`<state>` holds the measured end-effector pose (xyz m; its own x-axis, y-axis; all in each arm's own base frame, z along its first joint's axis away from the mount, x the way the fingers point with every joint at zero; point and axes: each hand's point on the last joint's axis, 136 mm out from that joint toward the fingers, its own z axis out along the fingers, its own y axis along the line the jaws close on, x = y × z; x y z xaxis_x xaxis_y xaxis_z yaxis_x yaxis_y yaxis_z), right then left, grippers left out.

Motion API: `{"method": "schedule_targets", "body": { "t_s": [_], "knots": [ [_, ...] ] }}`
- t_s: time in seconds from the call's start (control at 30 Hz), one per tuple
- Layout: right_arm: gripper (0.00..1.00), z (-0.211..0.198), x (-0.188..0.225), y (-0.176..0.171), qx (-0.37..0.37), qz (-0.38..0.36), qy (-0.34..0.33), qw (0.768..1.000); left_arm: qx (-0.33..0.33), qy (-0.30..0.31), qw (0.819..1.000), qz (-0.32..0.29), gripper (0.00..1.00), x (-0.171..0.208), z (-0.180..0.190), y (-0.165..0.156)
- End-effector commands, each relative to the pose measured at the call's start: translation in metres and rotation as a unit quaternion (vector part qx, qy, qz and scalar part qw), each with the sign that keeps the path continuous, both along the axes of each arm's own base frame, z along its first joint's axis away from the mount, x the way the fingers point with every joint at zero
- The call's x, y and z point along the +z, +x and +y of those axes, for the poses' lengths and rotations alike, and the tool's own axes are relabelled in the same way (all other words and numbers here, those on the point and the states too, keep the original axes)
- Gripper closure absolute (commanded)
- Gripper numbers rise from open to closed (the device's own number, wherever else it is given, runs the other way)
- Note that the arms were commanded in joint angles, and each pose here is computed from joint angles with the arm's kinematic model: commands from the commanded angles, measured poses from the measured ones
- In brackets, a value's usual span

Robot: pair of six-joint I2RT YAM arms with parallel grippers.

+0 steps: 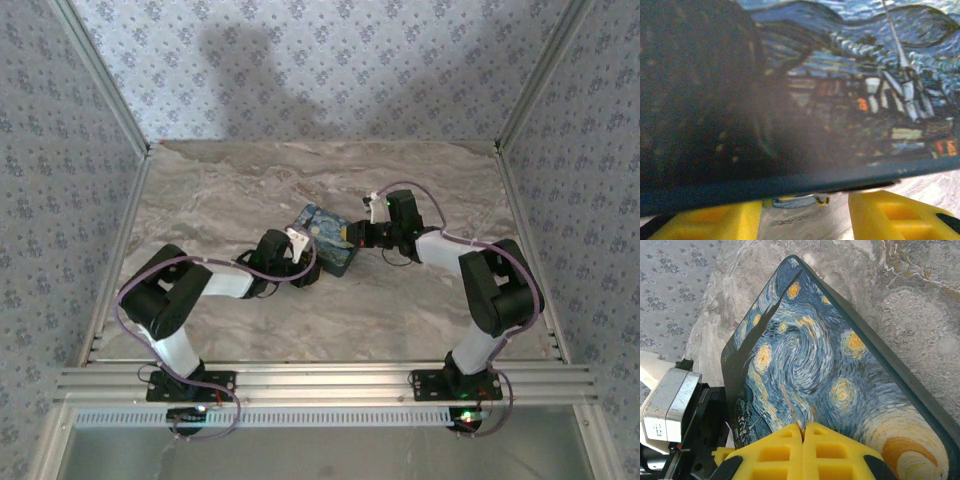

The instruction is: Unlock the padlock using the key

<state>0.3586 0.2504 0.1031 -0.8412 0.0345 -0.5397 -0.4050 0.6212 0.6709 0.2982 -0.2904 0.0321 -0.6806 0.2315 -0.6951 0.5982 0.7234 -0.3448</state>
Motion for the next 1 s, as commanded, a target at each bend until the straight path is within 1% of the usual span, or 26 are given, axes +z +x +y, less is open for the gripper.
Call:
{"method": "schedule_targets", "body": {
  "t_s": [0.0,0.17,0.3,0.57,0.97],
  "knots": [
    [1.00,-0.002,-0.024,-0.015,0.005,0.044,-0.028,0.999,-0.033,-0.024,0.999,0.001,0.52,0.009,-0.022,-0.006],
    [1.00,-0.002,-0.025,-0.015,0.005,0.045,-0.029,0.999,-0.034,-0.026,0.999,0.001,0.57,0.011,-0.025,-0.007],
    [1.00,-0.001,-0.024,-0.016,0.006,0.045,-0.028,0.999,-0.033,-0.027,0.999,0.000,0.59,0.012,-0.026,-0.008],
    [1.00,0.000,-0.023,-0.015,0.006,0.044,-0.027,0.999,-0.018,-0.029,0.999,0.000,0.59,0.014,-0.025,-0.004],
    [1.00,0.000,-0.024,-0.016,0.007,0.045,-0.028,0.999,0.021,-0.033,0.999,0.006,0.59,0.016,-0.018,0.005]
  ]
}}
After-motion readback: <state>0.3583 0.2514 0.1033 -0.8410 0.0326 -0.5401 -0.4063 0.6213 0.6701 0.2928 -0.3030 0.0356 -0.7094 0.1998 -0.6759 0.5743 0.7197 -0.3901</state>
